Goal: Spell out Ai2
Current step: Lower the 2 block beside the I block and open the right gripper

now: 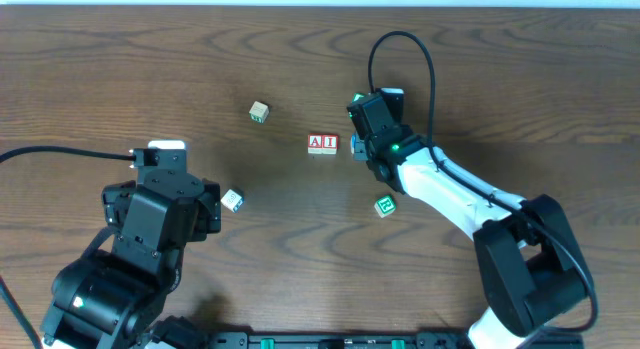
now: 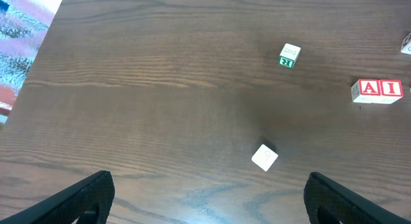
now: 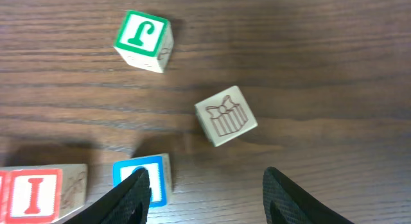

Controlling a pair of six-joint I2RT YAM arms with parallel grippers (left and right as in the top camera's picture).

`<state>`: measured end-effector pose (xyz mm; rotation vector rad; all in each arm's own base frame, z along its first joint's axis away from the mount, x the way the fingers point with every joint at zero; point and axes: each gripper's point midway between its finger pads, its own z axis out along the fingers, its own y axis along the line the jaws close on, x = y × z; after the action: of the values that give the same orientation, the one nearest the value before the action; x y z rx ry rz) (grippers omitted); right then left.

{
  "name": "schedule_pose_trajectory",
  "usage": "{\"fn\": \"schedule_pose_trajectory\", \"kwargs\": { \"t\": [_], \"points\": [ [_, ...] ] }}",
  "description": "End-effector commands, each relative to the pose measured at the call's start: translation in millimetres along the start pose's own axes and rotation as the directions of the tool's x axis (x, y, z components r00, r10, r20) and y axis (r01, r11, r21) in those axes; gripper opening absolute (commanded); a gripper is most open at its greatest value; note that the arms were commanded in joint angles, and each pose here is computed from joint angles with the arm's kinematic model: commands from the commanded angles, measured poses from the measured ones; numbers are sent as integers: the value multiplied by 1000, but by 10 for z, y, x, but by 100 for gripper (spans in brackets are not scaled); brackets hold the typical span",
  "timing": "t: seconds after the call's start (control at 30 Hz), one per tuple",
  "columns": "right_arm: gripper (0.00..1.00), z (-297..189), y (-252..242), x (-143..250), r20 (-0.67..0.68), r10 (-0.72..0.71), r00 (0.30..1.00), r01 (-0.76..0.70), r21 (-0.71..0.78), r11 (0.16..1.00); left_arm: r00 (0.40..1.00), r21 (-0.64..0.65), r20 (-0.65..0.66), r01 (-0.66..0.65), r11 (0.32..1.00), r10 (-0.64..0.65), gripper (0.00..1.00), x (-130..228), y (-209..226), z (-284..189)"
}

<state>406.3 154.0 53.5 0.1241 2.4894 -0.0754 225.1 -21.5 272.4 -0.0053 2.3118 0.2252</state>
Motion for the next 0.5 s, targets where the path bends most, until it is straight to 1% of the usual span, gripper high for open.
{"fn": "schedule_pose_trajectory", "kwargs": {
  "t": [0.0,0.23,0.47],
  "points": [
    [56,89,-92,7,-10,0,1000,1,47,999,1000,-16,12,10,1000,-10,96,-33,37,-21],
    [56,189,-102,134,-47,-1,999,4,62,998,1000,-16,12,10,1000,-10,96,-33,37,-21],
    [58,270,-36,145,-40,1,999,1,44,999,1000,-16,13,10,1000,-10,95,-33,38,-21]
  ]
}}
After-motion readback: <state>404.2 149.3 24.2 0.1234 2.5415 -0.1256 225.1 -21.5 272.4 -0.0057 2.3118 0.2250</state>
